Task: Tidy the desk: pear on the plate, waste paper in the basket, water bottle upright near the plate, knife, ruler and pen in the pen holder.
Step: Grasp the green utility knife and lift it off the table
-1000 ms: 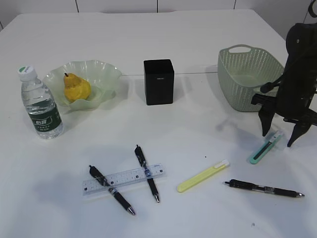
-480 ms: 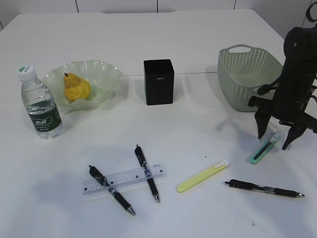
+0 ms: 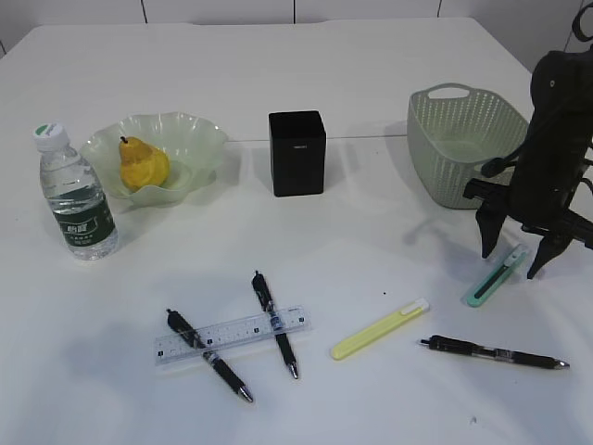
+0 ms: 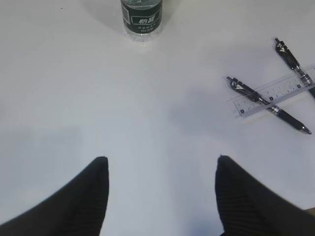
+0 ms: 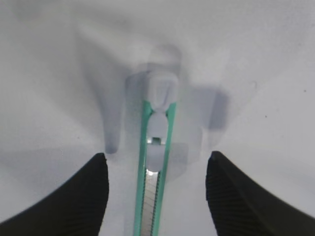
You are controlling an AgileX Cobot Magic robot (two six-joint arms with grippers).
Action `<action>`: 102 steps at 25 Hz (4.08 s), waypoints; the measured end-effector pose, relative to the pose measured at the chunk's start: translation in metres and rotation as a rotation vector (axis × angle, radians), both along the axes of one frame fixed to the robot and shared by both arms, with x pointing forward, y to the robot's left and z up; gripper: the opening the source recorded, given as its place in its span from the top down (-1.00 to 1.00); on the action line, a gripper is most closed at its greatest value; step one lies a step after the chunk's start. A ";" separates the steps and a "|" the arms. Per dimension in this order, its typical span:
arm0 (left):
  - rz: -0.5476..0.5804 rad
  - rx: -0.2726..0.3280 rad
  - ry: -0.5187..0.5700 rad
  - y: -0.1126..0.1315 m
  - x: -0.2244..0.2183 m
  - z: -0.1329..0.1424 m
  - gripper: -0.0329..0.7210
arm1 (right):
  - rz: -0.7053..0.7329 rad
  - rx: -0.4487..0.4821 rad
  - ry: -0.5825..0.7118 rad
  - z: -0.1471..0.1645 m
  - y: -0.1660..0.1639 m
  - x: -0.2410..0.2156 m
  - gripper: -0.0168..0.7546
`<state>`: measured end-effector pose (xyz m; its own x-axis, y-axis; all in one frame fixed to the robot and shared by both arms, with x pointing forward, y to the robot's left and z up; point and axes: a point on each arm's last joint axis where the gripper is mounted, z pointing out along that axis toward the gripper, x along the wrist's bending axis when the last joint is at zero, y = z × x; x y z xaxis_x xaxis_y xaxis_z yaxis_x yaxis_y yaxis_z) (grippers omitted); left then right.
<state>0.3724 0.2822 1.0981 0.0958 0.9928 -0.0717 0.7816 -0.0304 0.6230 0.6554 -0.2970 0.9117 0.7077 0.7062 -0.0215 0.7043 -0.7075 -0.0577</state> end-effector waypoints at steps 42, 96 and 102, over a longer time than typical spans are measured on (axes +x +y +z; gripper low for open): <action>0.000 0.000 0.000 0.000 0.000 0.000 -0.34 | 0.005 -0.006 -0.001 -0.007 -0.001 0.002 -0.32; 0.000 0.000 0.000 0.000 0.000 0.000 -0.34 | 0.004 -0.006 -0.006 -0.013 -0.001 0.003 0.25; 0.000 0.000 0.000 0.000 0.000 0.000 -0.34 | 0.006 -0.006 -0.014 -0.013 0.000 0.004 0.52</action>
<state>0.3724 0.2822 1.0981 0.0958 0.9928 -0.0717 0.7816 -0.0304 0.6230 0.6597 -0.2968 0.8988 0.7038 0.7102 -0.0161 0.7091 -0.7037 -0.0435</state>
